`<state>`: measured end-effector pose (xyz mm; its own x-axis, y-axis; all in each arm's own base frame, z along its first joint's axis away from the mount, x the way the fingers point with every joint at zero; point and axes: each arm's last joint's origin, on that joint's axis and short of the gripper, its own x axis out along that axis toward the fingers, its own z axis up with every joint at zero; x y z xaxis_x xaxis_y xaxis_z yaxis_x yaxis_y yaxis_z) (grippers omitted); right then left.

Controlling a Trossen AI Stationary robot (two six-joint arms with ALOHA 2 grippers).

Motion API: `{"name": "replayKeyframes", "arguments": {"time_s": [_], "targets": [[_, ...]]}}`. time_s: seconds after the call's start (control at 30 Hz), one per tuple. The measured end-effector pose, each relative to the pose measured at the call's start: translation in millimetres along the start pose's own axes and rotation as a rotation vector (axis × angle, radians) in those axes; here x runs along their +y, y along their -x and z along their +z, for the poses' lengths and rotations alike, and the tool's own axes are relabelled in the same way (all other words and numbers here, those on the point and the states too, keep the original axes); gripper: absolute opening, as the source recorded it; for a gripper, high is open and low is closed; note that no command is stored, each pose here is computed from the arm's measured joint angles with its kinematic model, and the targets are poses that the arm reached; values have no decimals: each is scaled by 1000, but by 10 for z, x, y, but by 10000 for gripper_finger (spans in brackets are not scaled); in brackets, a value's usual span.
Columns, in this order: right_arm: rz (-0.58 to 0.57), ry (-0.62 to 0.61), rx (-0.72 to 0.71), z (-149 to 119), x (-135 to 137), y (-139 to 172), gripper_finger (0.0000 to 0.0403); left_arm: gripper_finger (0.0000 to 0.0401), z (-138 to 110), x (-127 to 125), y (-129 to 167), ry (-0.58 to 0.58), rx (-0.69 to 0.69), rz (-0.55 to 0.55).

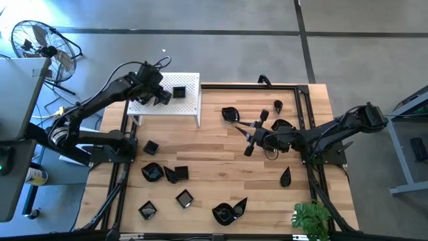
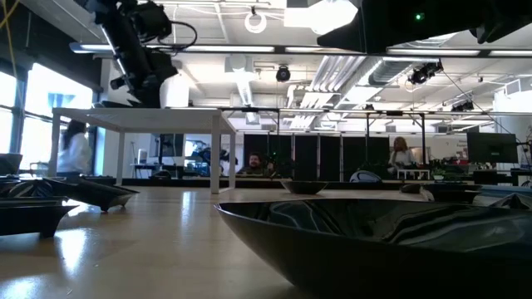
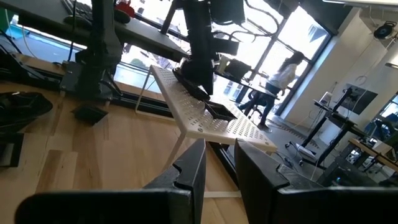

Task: Pick & Place Mini shaped plates
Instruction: Stack the black drop shaped plate on top of the black drop shaped plate on the shelf, then stack the black square plate on the top of the black square plate on the shelf

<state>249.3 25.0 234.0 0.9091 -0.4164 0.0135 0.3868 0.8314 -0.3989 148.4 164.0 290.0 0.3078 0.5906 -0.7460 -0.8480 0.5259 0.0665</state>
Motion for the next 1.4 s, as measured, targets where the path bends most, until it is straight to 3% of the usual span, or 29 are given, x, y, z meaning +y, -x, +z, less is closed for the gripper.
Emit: {"name": "replayKeyframes", "arguments": {"time_s": [0.23,0.5,0.63,0.8,0.97,1.1,1.27,1.4], "targets": [[0,-11,0,0,0,0,74,0,-59,-3,-19,7,-57,-26],[-4,-25,-4,5,-3,0,74,0,-38,57,335,6,-235,-51],[-66,-40,28,-9,-19,1,74,0,-91,70,602,6,-351,-137],[-166,-48,118,-20,-101,68,56,0,-279,-86,723,-93,-577,-338],[-131,-214,180,-9,-270,232,6,0,-542,-275,649,-204,-756,-490],[-40,-427,286,-101,-444,352,13,0,-729,-411,526,-309,-778,-539],[9,-611,527,-334,-589,458,16,0,-850,-496,452,-336,-736,-564],[64,-747,826,-537,-665,496,33,0,-866,-545,456,-352,-729,-591]]}}
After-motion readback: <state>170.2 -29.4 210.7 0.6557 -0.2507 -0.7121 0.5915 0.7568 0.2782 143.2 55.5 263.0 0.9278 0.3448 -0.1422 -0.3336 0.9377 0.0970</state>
